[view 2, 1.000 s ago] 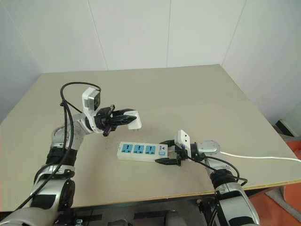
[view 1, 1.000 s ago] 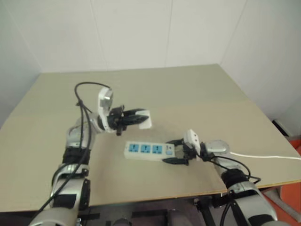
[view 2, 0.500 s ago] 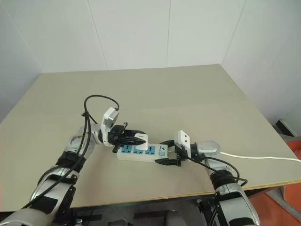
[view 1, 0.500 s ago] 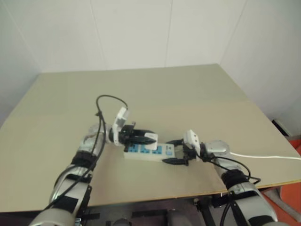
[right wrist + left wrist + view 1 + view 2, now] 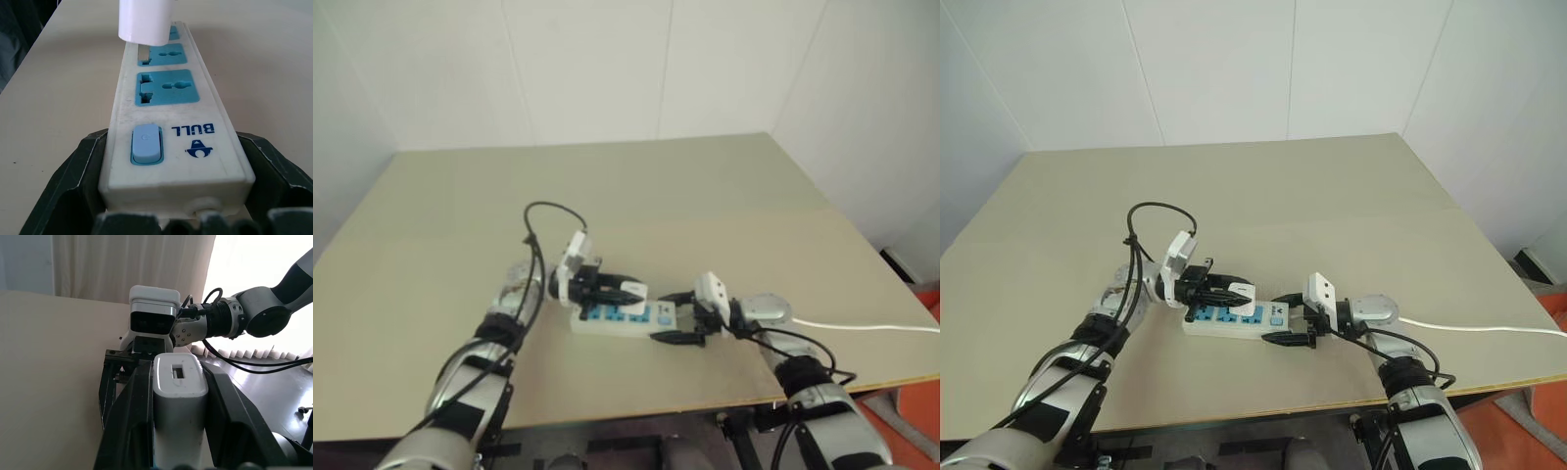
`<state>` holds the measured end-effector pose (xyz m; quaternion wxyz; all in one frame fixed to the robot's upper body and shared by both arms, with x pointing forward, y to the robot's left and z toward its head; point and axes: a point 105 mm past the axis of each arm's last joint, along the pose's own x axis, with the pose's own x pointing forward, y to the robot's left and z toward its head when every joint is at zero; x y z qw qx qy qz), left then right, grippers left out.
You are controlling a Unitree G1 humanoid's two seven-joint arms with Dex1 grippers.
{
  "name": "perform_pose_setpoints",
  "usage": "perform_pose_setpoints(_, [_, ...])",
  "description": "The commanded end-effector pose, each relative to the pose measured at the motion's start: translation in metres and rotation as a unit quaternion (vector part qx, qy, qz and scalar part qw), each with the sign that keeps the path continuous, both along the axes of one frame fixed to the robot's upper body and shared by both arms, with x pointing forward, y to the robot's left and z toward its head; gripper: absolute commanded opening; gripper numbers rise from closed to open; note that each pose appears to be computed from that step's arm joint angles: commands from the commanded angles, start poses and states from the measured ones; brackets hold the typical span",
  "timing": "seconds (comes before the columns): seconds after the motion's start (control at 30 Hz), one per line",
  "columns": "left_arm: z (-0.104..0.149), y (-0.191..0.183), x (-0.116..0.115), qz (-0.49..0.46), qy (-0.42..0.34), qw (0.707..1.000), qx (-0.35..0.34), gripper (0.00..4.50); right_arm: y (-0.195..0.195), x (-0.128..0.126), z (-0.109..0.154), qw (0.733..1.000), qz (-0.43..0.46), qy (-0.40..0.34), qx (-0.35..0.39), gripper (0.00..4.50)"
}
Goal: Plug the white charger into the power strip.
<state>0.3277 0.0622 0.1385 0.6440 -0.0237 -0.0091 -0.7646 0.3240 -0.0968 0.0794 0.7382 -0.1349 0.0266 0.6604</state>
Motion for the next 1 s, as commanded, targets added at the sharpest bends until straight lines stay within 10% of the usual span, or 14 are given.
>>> perform_pose_setpoints(0.03, [0.006, -0.006, -0.001, -0.012, -0.022, 1.0, -0.009, 1.01, 0.006, -0.009, -0.014, 0.999, 0.022, 0.021, -0.029, 3.42])
perform_pose_setpoints(1.0, [-0.019, -0.008, 0.001, 0.009, -0.025, 1.0, 0.01, 1.01, 0.006, -0.011, -0.015, 0.999, 0.015, 0.021, -0.027, 3.42])
